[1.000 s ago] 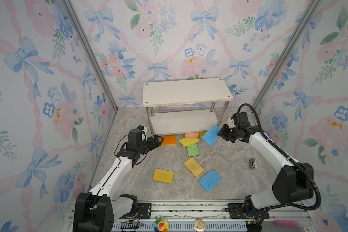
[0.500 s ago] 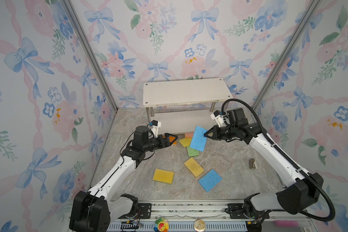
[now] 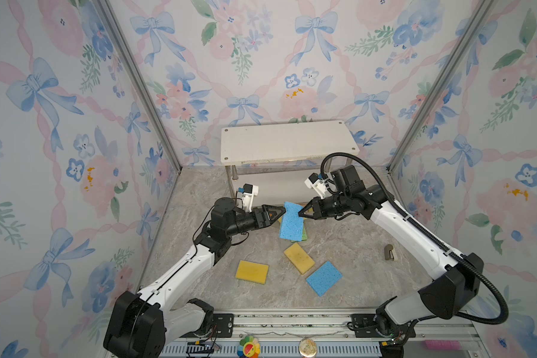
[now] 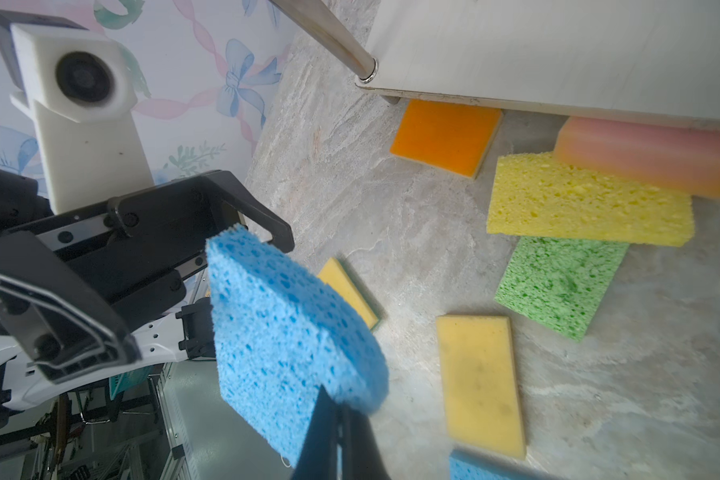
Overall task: Place and organize the cleaning sponges onto the shelf
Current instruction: 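Lift the blue sponge and bring it toward the left gripper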
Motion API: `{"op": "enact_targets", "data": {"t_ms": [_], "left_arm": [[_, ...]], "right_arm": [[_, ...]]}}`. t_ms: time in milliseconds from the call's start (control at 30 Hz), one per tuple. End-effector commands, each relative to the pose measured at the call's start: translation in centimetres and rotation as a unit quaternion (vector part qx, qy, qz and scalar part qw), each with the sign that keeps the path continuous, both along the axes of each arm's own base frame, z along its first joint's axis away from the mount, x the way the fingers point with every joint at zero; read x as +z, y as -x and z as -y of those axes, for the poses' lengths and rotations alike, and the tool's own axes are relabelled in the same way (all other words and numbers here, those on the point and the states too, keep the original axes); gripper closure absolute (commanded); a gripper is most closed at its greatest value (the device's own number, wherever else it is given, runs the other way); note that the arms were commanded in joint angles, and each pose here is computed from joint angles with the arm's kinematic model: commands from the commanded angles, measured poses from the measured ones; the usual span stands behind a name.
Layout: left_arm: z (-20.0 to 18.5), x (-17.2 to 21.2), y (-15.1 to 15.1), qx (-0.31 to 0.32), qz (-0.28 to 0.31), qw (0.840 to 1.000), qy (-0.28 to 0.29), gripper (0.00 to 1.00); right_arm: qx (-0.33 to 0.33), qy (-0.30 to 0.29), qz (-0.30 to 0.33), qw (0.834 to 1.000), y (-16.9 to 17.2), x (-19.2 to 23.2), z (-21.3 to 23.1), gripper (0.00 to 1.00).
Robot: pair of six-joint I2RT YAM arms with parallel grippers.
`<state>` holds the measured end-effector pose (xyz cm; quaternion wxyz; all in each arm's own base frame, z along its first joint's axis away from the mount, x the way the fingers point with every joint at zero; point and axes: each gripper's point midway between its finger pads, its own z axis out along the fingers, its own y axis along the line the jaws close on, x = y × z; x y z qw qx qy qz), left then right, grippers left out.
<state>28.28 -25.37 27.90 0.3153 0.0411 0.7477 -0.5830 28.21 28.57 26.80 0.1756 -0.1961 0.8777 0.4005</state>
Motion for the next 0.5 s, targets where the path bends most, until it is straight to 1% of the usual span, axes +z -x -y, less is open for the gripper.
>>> {"op": "enact_targets", "data": {"t_ms": [0,467], "left_arm": [[0.44,0.51,-0.06,0.000,0.010,1.000,0.007,0.20],[0.90,0.30,0.12,-0.005,0.016,1.000,0.001,0.52]], "right_arm": [[0.010,0.007,0.013,1.000,0.34,0.98,-0.41,1.00],[0.020,0.034,0.025,0.999,1.03,1.04,-1.16,1.00]]}}
